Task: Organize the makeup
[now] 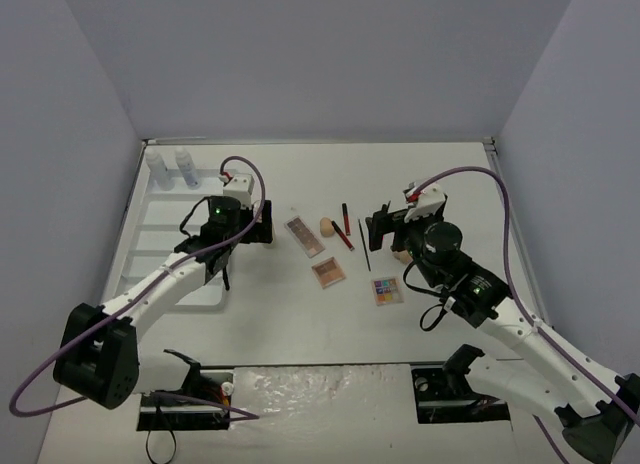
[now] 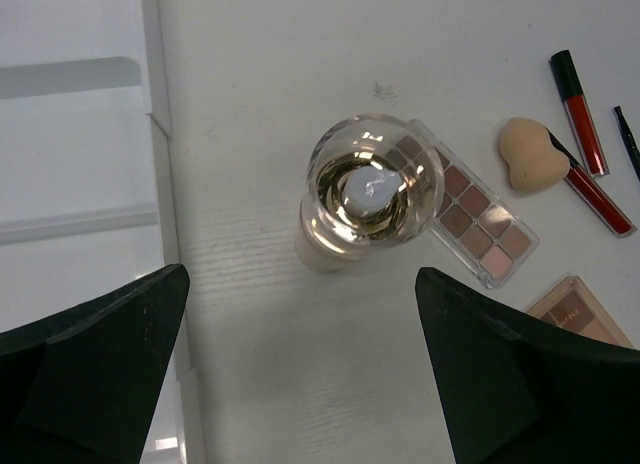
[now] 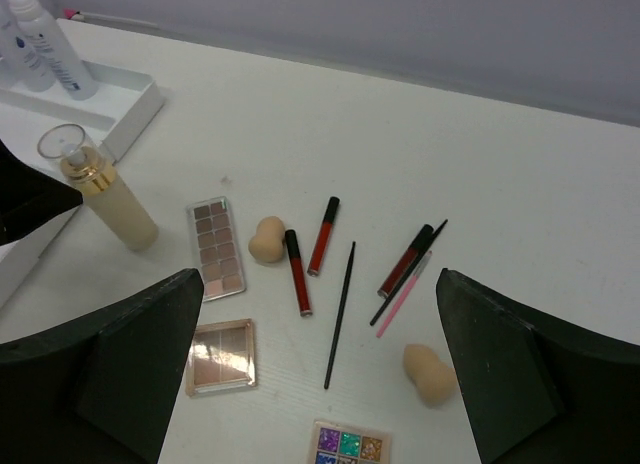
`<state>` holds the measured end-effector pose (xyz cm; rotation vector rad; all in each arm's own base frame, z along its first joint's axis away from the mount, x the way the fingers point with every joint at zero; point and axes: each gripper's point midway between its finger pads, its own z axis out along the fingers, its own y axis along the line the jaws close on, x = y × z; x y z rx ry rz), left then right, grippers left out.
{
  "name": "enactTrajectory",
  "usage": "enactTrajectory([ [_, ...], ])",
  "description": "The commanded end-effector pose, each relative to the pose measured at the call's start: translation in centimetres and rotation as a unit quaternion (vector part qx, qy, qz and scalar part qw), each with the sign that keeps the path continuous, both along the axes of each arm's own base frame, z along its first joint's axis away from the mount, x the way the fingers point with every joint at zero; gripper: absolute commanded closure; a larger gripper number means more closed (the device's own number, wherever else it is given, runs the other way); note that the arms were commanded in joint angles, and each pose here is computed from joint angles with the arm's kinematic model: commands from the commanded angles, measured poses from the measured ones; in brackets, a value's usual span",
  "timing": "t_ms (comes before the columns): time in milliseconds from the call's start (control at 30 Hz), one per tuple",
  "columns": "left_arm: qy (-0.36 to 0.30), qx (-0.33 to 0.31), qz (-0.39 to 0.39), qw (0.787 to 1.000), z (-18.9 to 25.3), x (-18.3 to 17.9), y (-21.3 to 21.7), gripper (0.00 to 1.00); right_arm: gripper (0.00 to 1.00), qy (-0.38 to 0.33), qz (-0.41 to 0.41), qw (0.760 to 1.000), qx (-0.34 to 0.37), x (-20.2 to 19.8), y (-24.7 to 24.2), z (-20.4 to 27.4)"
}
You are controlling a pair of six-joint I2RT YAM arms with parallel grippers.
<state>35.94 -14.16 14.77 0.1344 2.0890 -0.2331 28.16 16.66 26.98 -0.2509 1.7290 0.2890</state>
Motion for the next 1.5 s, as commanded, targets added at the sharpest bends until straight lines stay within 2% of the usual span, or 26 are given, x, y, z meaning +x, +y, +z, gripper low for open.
enactTrajectory([
  [0,-0.122,-0.035,0.014,0.992,6.6,4.4,-2.0,0.08,0.0,-0.006,-0.049,0.998,0.026,0.0,-2.7,1.0],
  [267,-0.125,-0.042,0.018,0.991,5.5,6.2,-3.5,0.17,0.0,-0.004,-0.057,0.998,0.014,0.0,-3.5,1.2],
  [500,-0.123,-0.043,0.018,0.991,5.0,6.0,-4.0,0.27,0.0,-0.005,-0.056,0.998,0.01,0.1,-3.5,1.2],
  [1167,-0.118,-0.037,0.026,0.992,3.4,5.3,-3.7,0.26,0.0,0.003,-0.039,0.999,0.024,-0.5,-3.0,0.6],
  [1467,-0.131,-0.037,0.027,0.99,3.3,4.5,-3.1,0.21,0.0,0.005,-0.033,0.999,0.022,-0.6,-2.8,0.6],
])
